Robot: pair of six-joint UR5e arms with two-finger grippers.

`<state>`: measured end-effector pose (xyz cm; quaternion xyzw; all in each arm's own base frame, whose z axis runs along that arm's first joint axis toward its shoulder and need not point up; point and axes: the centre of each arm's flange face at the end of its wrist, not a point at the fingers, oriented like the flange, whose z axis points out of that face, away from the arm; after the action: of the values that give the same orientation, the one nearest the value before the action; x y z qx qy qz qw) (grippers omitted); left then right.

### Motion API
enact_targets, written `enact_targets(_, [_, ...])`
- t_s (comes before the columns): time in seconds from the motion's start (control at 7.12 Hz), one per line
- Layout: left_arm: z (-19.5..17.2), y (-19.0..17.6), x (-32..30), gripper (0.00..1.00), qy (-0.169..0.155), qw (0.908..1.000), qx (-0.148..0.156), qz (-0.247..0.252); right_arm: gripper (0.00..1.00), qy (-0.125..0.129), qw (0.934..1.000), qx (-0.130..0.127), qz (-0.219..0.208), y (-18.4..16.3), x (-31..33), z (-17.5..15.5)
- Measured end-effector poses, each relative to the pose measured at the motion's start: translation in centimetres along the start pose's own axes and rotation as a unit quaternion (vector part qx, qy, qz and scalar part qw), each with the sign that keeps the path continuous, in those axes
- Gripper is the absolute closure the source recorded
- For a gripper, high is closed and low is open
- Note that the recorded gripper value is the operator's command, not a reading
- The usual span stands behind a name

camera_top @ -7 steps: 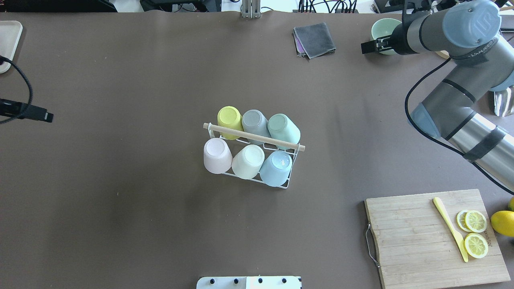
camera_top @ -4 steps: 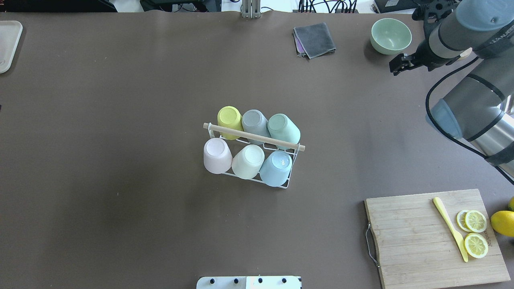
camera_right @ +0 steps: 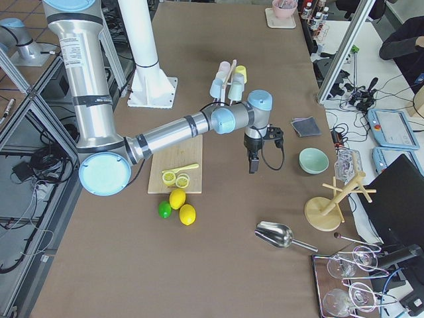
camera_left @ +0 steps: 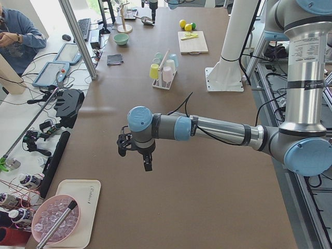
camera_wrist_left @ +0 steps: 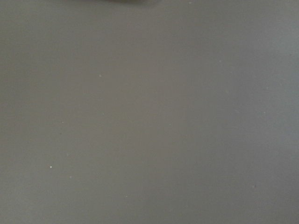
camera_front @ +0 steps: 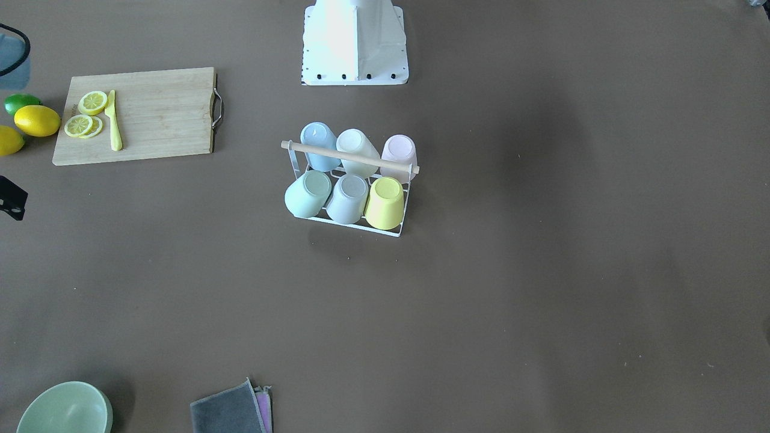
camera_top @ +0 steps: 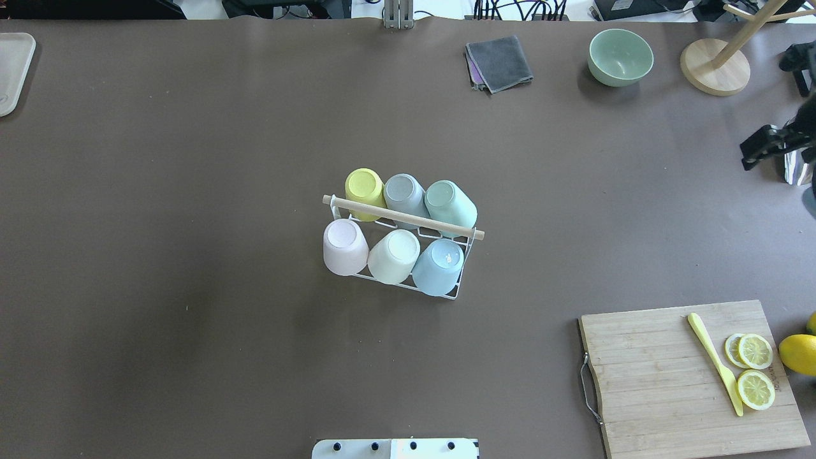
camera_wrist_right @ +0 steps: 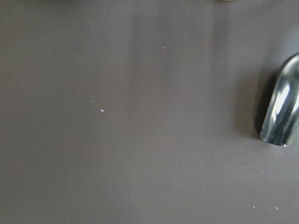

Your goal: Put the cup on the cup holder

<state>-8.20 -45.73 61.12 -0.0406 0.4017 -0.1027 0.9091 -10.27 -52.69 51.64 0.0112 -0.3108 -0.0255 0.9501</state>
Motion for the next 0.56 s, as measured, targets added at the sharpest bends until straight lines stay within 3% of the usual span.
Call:
enact_targets(0.28, [-0.3, 0.9, -4.3, 0.02, 0.002, 0.9991, -0.001, -0.043, 0.0, -0.029, 0.9993, -0.024, 0.005, 2.7, 11.9, 1.1])
enact_targets(0.56, [0.2, 1.0, -5.5, 0.02, 0.001, 0.9984, -0.005, -0.057, 0.0, -0.074, 0.994, -0.036, 0.072, 4.8, 20.9, 2.5])
